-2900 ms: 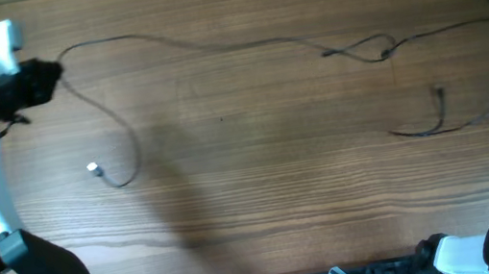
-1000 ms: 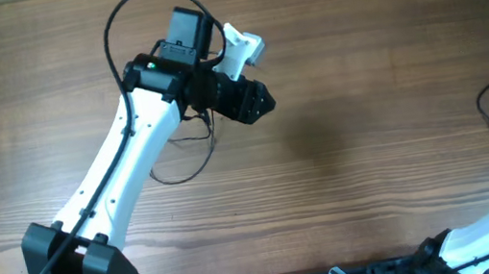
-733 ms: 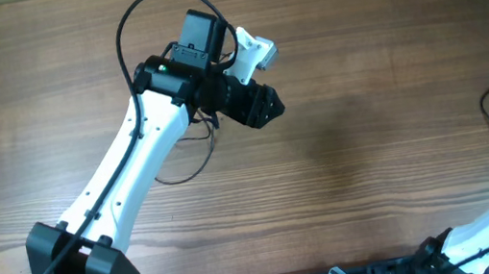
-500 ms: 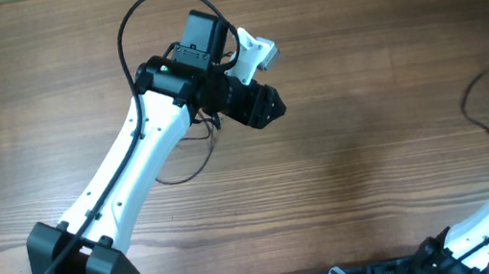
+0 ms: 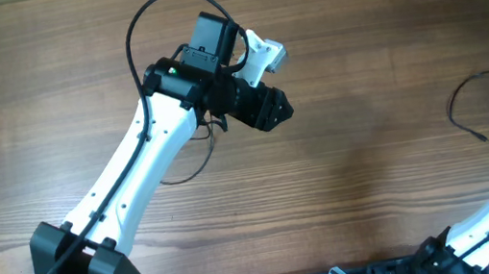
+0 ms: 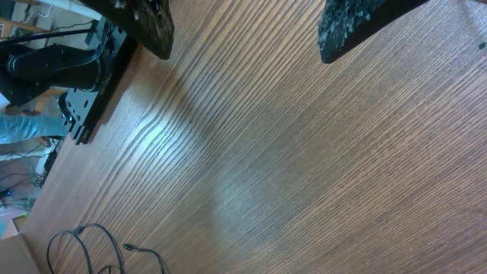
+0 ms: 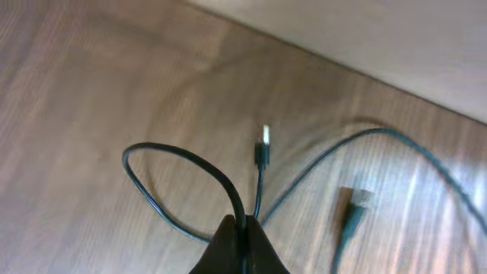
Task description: Untangle cables
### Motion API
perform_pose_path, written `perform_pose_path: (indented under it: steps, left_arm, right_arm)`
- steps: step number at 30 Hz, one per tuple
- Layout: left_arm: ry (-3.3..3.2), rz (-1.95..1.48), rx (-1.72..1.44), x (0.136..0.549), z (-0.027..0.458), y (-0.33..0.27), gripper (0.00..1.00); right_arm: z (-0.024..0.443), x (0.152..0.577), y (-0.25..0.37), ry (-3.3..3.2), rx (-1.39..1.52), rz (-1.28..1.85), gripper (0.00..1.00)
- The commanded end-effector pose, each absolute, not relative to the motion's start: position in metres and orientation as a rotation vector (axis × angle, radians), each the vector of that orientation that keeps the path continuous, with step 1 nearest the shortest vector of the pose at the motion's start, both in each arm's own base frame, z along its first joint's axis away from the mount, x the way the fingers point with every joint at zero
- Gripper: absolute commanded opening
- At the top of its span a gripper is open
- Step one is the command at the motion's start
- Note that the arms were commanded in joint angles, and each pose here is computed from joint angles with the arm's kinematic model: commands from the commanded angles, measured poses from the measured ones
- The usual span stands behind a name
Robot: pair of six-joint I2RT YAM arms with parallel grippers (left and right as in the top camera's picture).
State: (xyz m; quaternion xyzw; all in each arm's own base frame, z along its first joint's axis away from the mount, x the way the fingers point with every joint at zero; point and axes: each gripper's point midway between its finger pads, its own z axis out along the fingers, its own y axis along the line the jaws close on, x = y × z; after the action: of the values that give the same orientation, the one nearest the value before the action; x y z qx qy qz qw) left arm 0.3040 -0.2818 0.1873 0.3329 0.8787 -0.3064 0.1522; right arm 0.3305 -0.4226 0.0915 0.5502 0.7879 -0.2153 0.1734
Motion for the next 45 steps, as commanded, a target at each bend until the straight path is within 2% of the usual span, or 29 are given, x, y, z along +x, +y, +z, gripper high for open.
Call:
perform_pose_path:
  steps: [1, 5, 7, 9, 14, 16, 18, 20, 24, 26, 31, 34, 40, 45]
  left_arm:
    - [2.511, -0.883, 0.949, 0.305, 0.19, -0.284, 0.63]
    - [2.486, -0.884, 0.95, 0.309, 0.193, -0.286, 0.64]
    - [2.484, -0.884, 0.95, 0.309, 0.193, -0.286, 0.64]
    - [2.487, -0.884, 0.949, 0.309, 0.193, -0.286, 0.64]
    - [2.509, -0.885, 0.949, 0.305, 0.19, -0.284, 0.63]
    - [2.516, -0.884, 0.949, 0.304, 0.19, -0.283, 0.63]
    - [2.518, -0.884, 0.949, 0.304, 0.19, -0.283, 0.64]
    - [2.517, -0.881, 0.949, 0.304, 0.19, -0.283, 0.67]
    - [2.521, -0.852, 0.946, 0.306, 0.188, -0.28, 0.68]
    - [2.518, -0.849, 0.946, 0.307, 0.188, -0.28, 0.68]
    - [2.468, -0.839, 0.976, 0.313, 0.191, -0.283, 0.69]
    - [2.467, -0.838, 0.973, 0.313, 0.191, -0.283, 0.68]
    - [2.451, -0.838, 0.974, 0.316, 0.193, -0.284, 0.68]
    - [2.432, -0.838, 0.973, 0.319, 0.195, -0.286, 0.68]
  right_arm:
    - [0.093, 0.29, -0.453, 2.14, 1.706, -0.653, 0.04]
    - [0.089, 0.288, -0.46, 2.128, 1.709, -0.528, 0.04]
    - [0.091, 0.317, -0.449, 2.181, 1.586, -0.466, 0.04]
    - [0.102, 0.38, -0.416, 2.297, 1.249, -0.29, 0.04]
    - [0.108, 0.406, -0.394, 2.335, 1.171, -0.368, 0.04]
    - [0.108, 0.405, -0.392, 2.327, 1.203, -0.356, 0.99]
    - [0.116, 0.403, -0.391, 2.294, 1.24, -0.344, 1.0]
    - [0.143, 0.405, -0.391, 2.236, 1.229, -0.351, 1.0]
    - [0.242, 0.409, -0.371, 2.069, 1.113, -0.294, 0.99]
    - [0.272, 0.411, -0.338, 2.065, 1.043, -0.176, 1.0]
    - [0.212, 0.386, -0.245, 2.38, 1.253, -0.043, 1.0]
    - [0.179, 0.374, -0.203, 2.552, 1.254, -0.008, 1.0]
    - [0.071, 0.349, -0.178, 2.643, 1.389, -0.009, 1.0]
    - [0.023, 0.347, -0.187, 2.571, 1.365, -0.071, 1.0]
